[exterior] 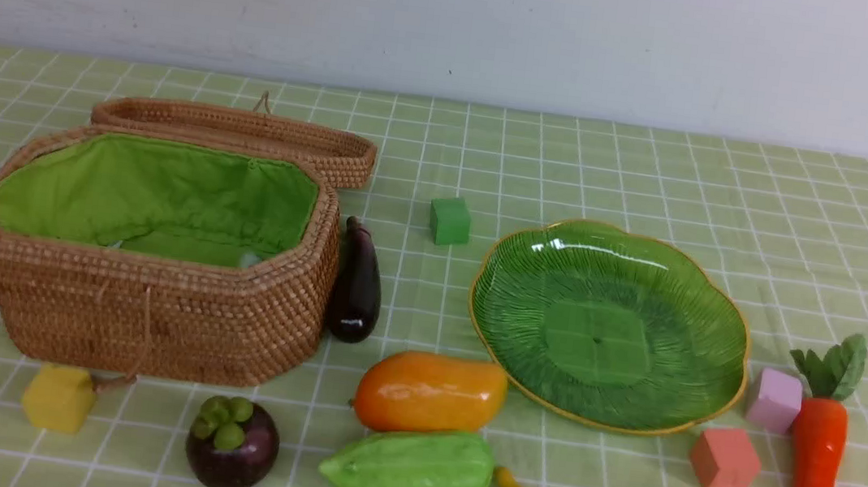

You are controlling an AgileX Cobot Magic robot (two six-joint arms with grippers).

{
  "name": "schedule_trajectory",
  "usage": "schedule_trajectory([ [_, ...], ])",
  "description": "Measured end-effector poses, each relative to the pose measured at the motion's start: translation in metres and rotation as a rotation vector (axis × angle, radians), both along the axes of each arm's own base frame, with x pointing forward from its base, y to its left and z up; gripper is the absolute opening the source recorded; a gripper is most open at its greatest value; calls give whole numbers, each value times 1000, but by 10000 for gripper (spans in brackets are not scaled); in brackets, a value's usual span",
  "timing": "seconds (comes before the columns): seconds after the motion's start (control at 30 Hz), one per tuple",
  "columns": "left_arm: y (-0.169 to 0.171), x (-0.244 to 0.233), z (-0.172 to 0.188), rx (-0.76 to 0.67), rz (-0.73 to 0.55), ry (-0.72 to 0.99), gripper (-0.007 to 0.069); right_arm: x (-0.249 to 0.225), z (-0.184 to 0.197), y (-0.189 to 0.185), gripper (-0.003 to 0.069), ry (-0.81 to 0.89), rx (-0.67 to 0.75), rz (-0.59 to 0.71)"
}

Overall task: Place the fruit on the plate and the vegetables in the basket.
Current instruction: Grab a mangosteen with your left arm and put it on the plate on the right

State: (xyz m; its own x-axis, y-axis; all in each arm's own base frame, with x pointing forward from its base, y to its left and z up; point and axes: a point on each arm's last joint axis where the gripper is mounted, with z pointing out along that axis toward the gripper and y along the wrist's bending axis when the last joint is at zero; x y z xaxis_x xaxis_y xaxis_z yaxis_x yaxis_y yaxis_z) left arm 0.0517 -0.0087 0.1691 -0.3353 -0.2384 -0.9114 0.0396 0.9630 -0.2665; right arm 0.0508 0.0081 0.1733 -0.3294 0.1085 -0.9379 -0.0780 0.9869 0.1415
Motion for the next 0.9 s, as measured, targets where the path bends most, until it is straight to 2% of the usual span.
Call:
schedule_trajectory([
  [0.9,1,1,2,8,3,-26,238,0,0,0,240,0,0,0],
])
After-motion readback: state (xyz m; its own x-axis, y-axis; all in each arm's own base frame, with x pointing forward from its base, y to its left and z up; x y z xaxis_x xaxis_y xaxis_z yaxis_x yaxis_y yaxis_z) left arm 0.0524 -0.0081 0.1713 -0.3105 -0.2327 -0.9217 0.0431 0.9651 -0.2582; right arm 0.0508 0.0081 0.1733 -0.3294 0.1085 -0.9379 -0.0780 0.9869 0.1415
